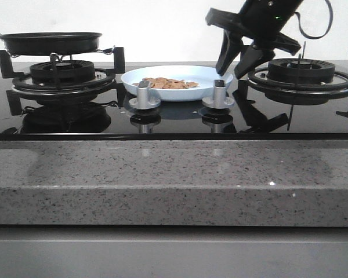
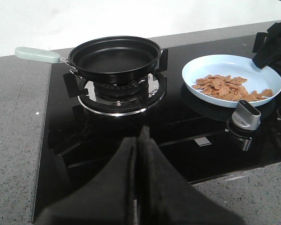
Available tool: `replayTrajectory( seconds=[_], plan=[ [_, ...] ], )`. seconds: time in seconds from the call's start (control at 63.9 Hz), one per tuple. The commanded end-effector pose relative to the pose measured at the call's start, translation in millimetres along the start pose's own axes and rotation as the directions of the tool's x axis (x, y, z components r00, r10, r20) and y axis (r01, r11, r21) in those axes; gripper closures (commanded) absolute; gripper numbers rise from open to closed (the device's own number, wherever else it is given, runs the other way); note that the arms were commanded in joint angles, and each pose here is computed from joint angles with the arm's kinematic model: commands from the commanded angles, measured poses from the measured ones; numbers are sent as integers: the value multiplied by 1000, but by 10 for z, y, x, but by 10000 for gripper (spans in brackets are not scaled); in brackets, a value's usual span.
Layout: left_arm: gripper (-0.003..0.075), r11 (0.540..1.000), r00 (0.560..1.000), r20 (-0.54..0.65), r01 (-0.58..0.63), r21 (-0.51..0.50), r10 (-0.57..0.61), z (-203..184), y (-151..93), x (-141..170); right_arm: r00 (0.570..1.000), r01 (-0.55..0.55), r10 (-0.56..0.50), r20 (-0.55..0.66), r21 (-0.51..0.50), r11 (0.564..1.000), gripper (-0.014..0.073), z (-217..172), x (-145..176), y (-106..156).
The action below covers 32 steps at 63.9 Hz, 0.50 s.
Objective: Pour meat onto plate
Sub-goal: 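Open the right gripper and lift it away from the plate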
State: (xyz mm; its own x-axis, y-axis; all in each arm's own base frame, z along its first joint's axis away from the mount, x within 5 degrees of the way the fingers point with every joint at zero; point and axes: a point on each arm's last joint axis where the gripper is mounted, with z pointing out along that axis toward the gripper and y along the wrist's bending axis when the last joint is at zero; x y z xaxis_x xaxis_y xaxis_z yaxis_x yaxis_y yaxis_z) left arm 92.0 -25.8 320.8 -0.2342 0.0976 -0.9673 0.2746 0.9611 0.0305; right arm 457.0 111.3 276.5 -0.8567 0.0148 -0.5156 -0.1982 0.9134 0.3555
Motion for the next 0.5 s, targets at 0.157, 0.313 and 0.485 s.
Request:
replayTrajectory(
  seconds=[0.157,0.313,0.485],
  plan=[
    [741,1000,994,106,3,14,-5,-33,-10,-157,988,50,-44,145,-39,998,221,-874,-274,199],
    [741,1000,994,106,3,14,-5,-33,-10,-157,990,75,-69,124,-50,996,391,-1110,-256,285],
    [741,1000,994,106,3,14,-5,-33,-10,-157,993,89,-83,86,-58,994,615,-1250,-194,339]
  ],
)
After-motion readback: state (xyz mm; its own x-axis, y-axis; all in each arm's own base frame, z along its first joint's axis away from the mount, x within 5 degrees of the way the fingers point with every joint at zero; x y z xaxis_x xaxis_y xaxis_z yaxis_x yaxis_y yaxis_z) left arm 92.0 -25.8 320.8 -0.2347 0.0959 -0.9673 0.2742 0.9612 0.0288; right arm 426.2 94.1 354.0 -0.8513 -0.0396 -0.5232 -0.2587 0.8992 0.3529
